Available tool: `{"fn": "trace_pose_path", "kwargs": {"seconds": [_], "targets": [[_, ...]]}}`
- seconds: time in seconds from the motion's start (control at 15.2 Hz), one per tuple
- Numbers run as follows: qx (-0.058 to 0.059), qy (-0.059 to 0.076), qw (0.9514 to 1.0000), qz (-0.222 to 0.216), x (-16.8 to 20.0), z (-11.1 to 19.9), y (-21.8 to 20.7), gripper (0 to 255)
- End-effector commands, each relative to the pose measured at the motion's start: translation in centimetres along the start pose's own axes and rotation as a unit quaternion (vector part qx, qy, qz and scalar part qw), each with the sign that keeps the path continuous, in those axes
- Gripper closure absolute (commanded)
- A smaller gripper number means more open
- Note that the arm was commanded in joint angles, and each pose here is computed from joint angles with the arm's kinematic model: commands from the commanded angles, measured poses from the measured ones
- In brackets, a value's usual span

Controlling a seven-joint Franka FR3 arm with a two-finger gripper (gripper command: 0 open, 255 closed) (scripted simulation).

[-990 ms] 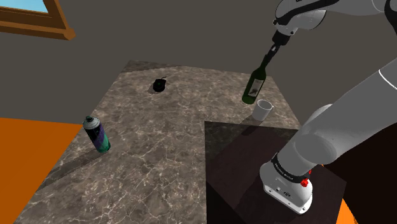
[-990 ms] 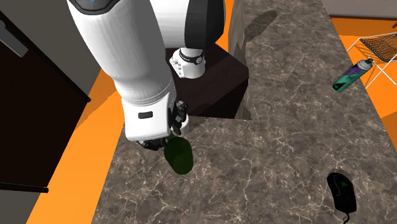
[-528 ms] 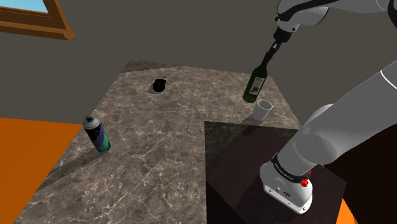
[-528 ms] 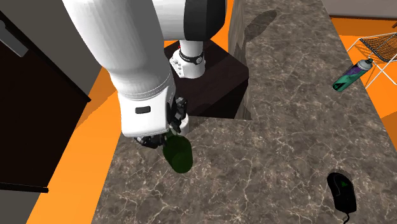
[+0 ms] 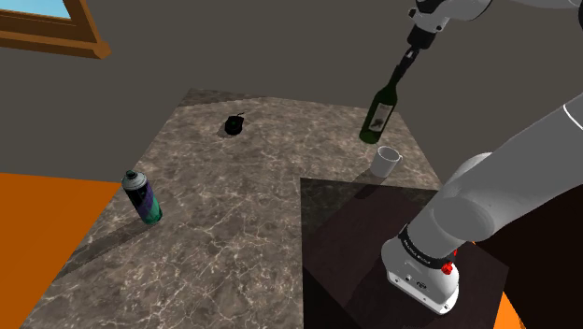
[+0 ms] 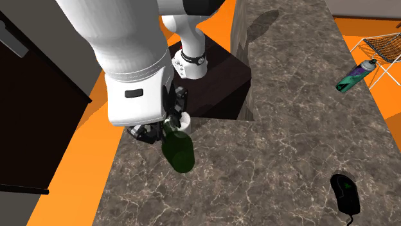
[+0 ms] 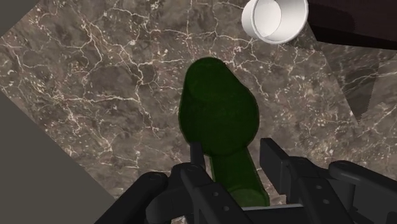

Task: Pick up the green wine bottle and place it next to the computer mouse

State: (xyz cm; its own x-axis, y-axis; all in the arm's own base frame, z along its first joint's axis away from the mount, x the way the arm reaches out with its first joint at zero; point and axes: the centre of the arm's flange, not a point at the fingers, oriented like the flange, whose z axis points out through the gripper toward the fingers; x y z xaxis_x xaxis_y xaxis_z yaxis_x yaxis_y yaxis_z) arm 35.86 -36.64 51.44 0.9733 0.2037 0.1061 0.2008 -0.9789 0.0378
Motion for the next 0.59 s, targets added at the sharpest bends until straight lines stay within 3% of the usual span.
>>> {"fn": "trace_pose_path", "kwargs": {"seconds": [0.0,0.53], "targets": [[0.0,0.0,1.0,0.0,0.1,-1.2,0.1,255],[0.0,0.0,1.0,0.0,0.5,-5.0,0.2,255]]}}
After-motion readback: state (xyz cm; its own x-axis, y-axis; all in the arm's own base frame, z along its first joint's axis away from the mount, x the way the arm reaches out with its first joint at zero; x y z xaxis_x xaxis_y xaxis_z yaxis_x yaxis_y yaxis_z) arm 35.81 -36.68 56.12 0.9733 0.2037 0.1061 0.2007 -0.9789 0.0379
